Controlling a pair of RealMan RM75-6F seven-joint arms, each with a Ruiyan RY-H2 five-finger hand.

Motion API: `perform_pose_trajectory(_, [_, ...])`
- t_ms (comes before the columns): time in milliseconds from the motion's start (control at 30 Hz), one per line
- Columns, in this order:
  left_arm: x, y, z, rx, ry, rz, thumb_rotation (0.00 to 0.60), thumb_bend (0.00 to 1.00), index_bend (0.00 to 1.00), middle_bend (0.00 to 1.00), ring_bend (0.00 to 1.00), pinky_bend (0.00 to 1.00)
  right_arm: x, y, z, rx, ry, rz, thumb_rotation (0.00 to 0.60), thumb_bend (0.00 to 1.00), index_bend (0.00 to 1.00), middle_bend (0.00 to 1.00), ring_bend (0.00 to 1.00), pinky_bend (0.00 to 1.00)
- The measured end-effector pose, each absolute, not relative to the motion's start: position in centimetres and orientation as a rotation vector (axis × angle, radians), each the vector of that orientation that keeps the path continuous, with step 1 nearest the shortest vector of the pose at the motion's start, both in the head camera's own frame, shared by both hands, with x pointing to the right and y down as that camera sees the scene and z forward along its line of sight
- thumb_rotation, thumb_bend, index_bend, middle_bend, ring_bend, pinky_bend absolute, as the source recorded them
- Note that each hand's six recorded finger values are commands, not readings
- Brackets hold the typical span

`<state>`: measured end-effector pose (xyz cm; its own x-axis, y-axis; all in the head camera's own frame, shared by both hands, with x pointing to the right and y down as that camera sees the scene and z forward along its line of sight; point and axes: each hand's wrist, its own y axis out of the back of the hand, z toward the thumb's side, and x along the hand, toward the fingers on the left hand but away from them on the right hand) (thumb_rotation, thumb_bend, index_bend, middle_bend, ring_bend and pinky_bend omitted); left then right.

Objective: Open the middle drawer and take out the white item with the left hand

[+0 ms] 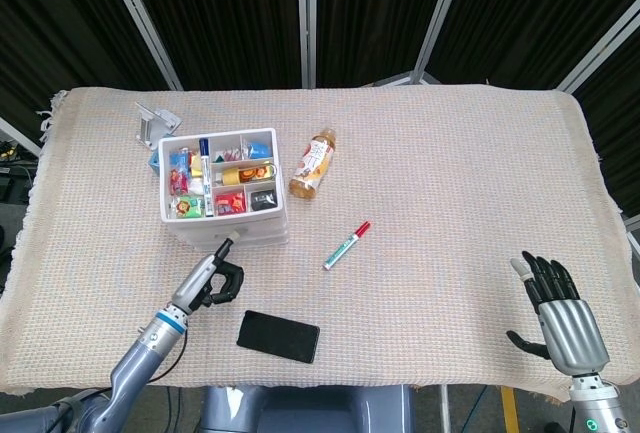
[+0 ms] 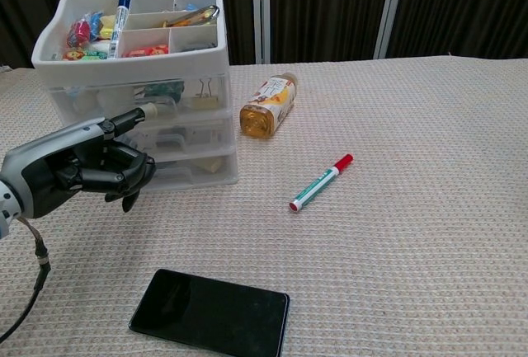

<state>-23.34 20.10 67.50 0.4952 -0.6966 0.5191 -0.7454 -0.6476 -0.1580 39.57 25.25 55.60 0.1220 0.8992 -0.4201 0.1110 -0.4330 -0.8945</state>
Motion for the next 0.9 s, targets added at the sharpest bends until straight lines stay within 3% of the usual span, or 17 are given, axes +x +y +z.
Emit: perform_pose_trajectory(900, [-26.6,23.5,65.7,2.688,-1.297,0.867,0.6,0.75,0.0,0.77,0.8,0.64,39.4,25.4,55.6,-1.676,-0.987,1.38,0.6,0.02,0.0,0.0,0.0,0.0])
